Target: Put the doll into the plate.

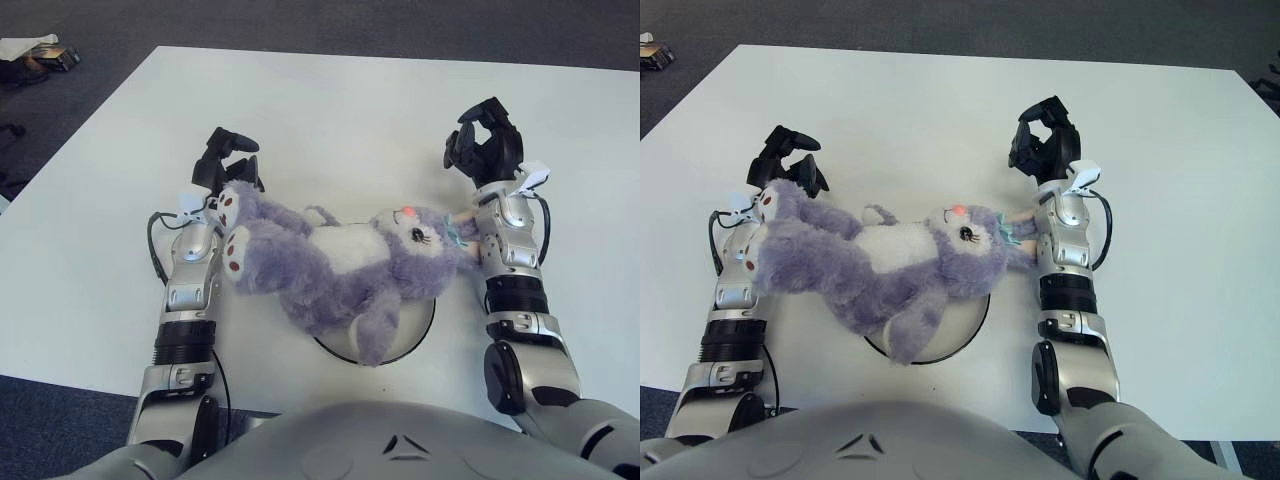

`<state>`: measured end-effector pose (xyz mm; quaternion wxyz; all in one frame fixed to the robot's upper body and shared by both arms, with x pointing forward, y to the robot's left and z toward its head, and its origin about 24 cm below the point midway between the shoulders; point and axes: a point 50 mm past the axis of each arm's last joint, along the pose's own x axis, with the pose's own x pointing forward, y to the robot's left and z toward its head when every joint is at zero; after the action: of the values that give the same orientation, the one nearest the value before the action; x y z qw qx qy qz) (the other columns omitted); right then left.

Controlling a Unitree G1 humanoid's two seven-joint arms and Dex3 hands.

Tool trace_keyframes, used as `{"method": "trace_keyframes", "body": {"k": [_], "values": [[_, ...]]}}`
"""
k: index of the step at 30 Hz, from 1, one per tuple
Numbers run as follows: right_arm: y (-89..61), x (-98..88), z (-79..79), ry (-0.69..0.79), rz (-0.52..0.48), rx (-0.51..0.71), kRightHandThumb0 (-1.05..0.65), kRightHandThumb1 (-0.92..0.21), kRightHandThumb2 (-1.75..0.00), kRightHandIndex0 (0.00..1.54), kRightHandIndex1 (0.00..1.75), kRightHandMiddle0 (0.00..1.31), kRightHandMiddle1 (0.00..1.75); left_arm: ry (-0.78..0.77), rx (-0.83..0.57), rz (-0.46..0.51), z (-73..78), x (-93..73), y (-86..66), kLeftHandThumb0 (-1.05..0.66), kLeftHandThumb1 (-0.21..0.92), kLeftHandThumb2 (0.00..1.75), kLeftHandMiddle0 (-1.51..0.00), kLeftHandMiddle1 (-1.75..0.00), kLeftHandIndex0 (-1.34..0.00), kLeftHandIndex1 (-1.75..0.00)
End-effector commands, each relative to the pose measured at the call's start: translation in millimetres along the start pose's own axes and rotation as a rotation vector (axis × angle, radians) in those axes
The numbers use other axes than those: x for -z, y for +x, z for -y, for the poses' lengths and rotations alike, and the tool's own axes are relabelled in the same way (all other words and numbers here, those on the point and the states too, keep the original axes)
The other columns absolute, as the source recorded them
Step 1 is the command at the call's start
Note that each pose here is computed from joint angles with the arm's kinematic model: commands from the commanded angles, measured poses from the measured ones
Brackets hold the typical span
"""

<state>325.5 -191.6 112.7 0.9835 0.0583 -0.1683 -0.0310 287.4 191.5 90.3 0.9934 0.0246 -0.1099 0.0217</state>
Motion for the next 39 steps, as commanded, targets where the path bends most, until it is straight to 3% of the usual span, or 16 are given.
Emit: {"method": "trace_keyframes", "body": {"k": [1,18,39], "values": [[-3.8,-2.9,2.0,-0.019,0.015,0.016,-0.42,-0.53,-1.05,1.15,1.75,0.45,1.75,0.001,0.008,-0.001,-2.9,1.6,2.6,-0.38,0.72,0.8,-0.95,-1.75,-0.32,-1.75],[-0.6,-20.5,17.1,-0.038,0.097,0.041,-0.4,-0.61,-0.95,1.14,1.75,0.39,1.75,-0.009,0.025,-0.011,-4.8,8.9,5.5,-0.38,0.71,0.82,-0.94,-1.75,-0.32,-1.75],[-10.5,-26.2,36.1,-0.127,0.053,0.118,-0.42,-0.53,-1.05,1.12,1.75,0.45,1.75,-0.013,-0.054,0.009,-7.8,6.9,9.4,-0.38,0.69,0.84,-0.97,-1.75,-0.34,-1.75]]}}
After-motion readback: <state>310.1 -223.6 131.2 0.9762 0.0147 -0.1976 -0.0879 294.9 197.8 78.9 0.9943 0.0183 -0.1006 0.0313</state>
